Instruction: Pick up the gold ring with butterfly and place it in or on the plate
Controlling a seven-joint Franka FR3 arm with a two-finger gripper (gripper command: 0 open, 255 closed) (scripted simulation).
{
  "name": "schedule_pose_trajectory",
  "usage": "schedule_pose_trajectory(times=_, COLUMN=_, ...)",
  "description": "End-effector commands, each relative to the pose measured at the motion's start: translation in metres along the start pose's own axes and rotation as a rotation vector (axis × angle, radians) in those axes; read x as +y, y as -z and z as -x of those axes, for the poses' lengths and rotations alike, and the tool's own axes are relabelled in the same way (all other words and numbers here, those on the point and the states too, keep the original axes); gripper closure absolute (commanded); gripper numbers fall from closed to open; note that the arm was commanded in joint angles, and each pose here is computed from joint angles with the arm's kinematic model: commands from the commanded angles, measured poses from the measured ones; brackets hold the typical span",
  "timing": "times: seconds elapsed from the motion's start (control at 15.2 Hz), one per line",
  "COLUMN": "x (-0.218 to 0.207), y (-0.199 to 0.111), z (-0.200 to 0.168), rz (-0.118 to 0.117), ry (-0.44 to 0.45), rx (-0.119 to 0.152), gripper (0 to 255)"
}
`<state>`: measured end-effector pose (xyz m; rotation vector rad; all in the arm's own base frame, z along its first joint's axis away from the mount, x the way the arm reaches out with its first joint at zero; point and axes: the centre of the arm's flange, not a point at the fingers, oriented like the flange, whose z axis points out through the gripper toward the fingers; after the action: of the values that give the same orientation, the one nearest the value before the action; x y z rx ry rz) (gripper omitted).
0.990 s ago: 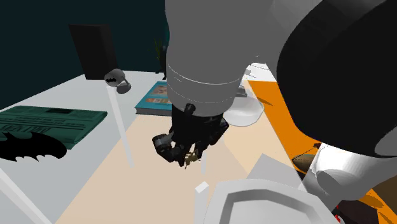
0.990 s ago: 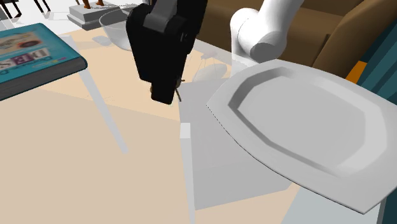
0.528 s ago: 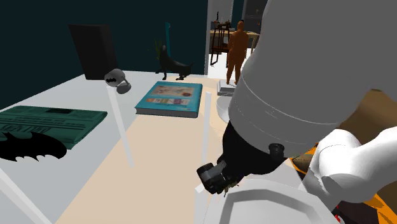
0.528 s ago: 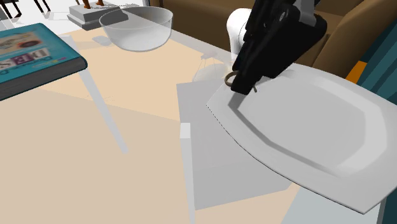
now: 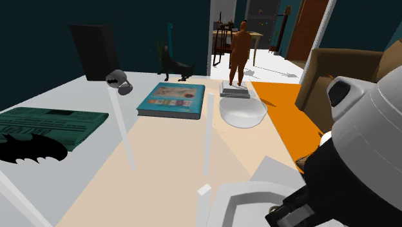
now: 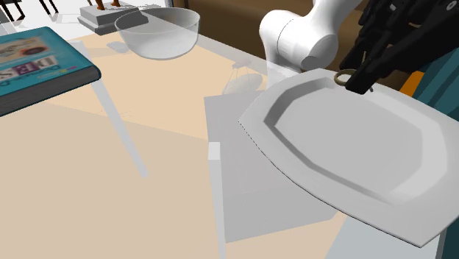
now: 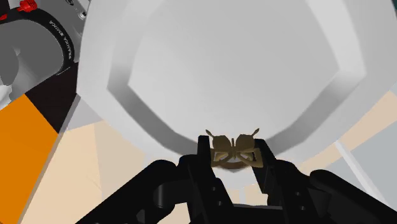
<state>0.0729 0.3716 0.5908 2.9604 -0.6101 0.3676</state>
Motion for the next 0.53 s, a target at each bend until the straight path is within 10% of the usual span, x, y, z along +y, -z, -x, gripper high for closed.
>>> schedule_pose_trajectory(times=0.0, x=0.007, y=0.004, z=0.027, rz=-0.018, ry=0.028, rx=0.016, gripper=255)
schedule_pose_trajectory(times=0.46, x=0.005, y=-0.032, z=0.036, rz=-0.018, ry=0.028, rx=0.016, gripper=255)
